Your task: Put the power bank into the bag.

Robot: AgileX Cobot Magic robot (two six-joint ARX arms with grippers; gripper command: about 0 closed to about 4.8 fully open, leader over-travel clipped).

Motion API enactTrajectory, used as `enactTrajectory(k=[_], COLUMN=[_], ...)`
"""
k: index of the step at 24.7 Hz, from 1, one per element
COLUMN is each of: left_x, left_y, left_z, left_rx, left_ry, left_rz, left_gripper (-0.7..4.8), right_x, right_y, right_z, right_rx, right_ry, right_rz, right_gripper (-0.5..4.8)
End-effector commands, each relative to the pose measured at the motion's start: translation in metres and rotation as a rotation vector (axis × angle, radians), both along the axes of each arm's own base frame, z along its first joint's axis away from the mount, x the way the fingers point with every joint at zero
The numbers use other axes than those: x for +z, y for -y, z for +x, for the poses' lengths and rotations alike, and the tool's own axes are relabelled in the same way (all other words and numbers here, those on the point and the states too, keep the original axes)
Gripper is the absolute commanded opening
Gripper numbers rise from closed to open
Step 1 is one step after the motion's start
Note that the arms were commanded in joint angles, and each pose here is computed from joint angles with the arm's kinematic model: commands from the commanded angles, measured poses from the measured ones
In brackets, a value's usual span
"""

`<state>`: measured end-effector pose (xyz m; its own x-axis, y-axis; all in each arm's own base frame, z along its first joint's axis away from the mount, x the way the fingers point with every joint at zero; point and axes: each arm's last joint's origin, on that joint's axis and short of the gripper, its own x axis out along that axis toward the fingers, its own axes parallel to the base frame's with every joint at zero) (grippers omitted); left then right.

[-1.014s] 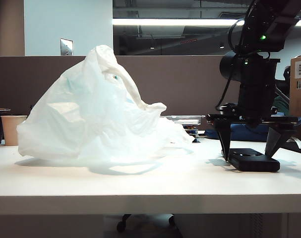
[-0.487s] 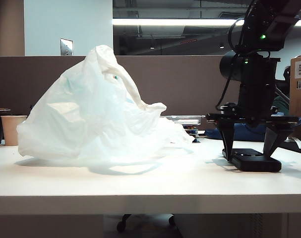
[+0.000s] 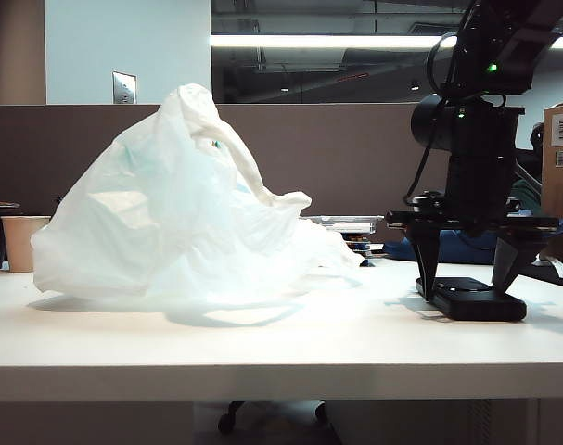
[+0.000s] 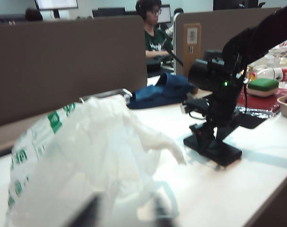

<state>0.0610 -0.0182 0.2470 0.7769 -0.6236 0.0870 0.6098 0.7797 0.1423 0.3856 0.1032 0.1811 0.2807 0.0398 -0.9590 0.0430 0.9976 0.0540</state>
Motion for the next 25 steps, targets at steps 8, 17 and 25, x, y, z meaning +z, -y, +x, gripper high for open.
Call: enactTrajectory(k=[8, 17, 25], left_x=[0.009, 0.040, 0.103], left_y=[0.000, -0.001, 0.001], left_z=[-0.002, 0.007, 0.064], left_rx=[0.000, 0.046, -0.010], left_ry=[0.086, 0.215, 0.108], left_rz=[-0.004, -0.014, 0.009], left_gripper=[1.62, 2.20, 4.30], right_x=[0.014, 0.038, 0.040], right_y=[0.000, 0.002, 0.000], right_z=[-0.007, -0.013, -0.015], right_rx=[0.007, 0.013, 0.040], right_ry=[0.010, 0.072, 0.050], right_rz=[0.014, 0.033, 0.101], right_gripper=[2.81, 2.81, 2.81])
